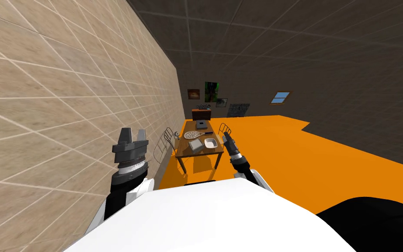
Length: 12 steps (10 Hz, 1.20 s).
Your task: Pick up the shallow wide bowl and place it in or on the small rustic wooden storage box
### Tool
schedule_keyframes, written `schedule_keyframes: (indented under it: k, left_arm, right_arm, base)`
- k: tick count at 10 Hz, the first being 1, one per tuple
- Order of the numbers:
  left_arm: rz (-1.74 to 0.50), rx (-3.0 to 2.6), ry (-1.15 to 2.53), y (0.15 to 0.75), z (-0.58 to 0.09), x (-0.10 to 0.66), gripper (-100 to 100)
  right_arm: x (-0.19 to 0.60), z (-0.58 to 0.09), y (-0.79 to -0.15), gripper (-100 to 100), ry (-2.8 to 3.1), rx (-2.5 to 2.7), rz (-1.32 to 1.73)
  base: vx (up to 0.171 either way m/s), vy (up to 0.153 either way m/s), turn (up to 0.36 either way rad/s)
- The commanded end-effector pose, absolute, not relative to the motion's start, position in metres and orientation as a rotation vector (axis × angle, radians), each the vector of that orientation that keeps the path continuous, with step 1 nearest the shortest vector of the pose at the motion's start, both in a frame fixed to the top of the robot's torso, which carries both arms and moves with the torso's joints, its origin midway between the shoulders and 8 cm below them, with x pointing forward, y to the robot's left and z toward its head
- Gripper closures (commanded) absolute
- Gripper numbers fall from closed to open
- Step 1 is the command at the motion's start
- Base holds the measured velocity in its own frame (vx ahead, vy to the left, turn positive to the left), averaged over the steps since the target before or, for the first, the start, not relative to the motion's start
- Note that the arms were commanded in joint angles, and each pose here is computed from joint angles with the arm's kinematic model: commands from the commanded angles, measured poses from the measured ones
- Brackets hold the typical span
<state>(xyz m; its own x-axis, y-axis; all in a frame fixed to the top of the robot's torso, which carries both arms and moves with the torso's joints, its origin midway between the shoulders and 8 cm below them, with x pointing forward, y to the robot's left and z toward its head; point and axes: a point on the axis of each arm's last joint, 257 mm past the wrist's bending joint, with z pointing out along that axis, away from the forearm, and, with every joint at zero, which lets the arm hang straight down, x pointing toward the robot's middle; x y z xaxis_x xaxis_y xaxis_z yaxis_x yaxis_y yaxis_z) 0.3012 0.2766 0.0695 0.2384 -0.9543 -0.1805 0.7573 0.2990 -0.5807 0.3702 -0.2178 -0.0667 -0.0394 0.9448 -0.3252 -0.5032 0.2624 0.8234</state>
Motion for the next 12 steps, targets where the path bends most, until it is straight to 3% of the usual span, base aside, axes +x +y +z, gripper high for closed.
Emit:
schedule_keyframes:
  k: [1,12]
  left_arm:
    - [-1.219,-0.415,0.561,0.277,0.07,0.301,0]
    - [-1.218,-0.415,0.562,0.277,0.069,0.301,0]
  right_arm:
    - [0.379,-0.102,-0.212,-100,1.158,0.539,1.213]
    - [0.377,-0.275,-0.209,-100,1.669,0.402,0.886]
  base:
    - [-0.119,-0.04,0.294]
    - [-0.083,-0.021,0.161]
